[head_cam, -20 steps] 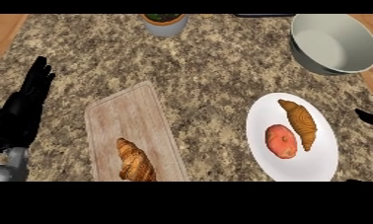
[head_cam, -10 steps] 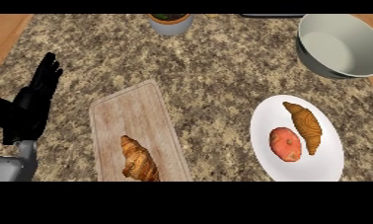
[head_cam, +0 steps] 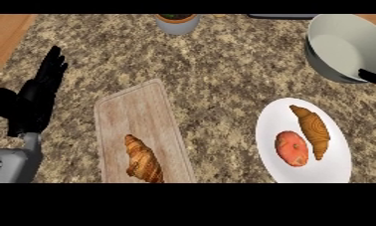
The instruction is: Pick the squash from the plate and place it in the bowl
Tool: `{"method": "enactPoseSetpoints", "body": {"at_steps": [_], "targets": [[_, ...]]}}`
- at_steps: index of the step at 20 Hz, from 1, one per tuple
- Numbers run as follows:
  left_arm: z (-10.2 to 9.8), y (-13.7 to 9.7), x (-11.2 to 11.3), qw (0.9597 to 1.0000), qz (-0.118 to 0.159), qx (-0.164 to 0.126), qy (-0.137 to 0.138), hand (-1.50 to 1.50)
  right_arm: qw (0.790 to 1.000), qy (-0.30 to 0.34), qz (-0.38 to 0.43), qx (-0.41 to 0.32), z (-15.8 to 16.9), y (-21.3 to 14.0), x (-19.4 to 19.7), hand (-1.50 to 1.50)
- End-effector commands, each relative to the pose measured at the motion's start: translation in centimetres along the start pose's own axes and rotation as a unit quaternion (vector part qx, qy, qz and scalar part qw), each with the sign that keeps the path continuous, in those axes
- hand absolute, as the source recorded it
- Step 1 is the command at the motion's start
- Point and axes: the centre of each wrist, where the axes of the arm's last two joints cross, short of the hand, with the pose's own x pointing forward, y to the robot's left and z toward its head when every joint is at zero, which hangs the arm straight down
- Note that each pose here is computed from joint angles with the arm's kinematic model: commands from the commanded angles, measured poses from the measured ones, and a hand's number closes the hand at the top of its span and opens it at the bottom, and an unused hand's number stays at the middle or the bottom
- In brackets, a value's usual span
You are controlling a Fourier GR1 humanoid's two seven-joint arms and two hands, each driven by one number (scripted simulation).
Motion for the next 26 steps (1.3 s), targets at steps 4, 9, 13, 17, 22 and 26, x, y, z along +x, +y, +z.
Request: {"method": "enactPoseSetpoints", "body": {"at_steps": [4, 9, 13, 17, 22, 26], "targets": [[0.0, -0.2, 0.6, 1.0000, 0.004, -0.002, -0.004, 0.00, 0.989, 0.053, 0.062, 0.121, -4.5, 0.4, 1.1, -1.50], [0.1, 0.7, 0.4, 0.9999, -0.006, 0.008, 0.000, 0.00, 0.979, 0.036, 0.057, 0.192, -6.3, 3.9, 3.0, -1.50], [-0.5, -1.7, 0.1, 0.9999, -0.002, 0.006, -0.013, 0.00, 0.962, 0.073, 0.093, 0.247, -8.5, 5.8, 1.7, -1.50], [1.2, 0.3, -1.3, 0.9999, -0.003, 0.011, -0.002, 0.00, 0.950, 0.083, 0.114, 0.280, -7.2, 8.3, 0.9, -1.50], [1.0, -0.6, -1.2, 0.9999, -0.004, 0.009, 0.006, 0.00, 0.962, 0.058, 0.162, 0.211, -7.7, 8.1, 1.4, -1.50], [-0.6, 1.1, -0.2, 0.9998, -0.003, 0.019, 0.006, 0.00, 0.968, 0.043, 0.175, 0.177, -7.6, 11.4, 2.0, -1.50]]}}
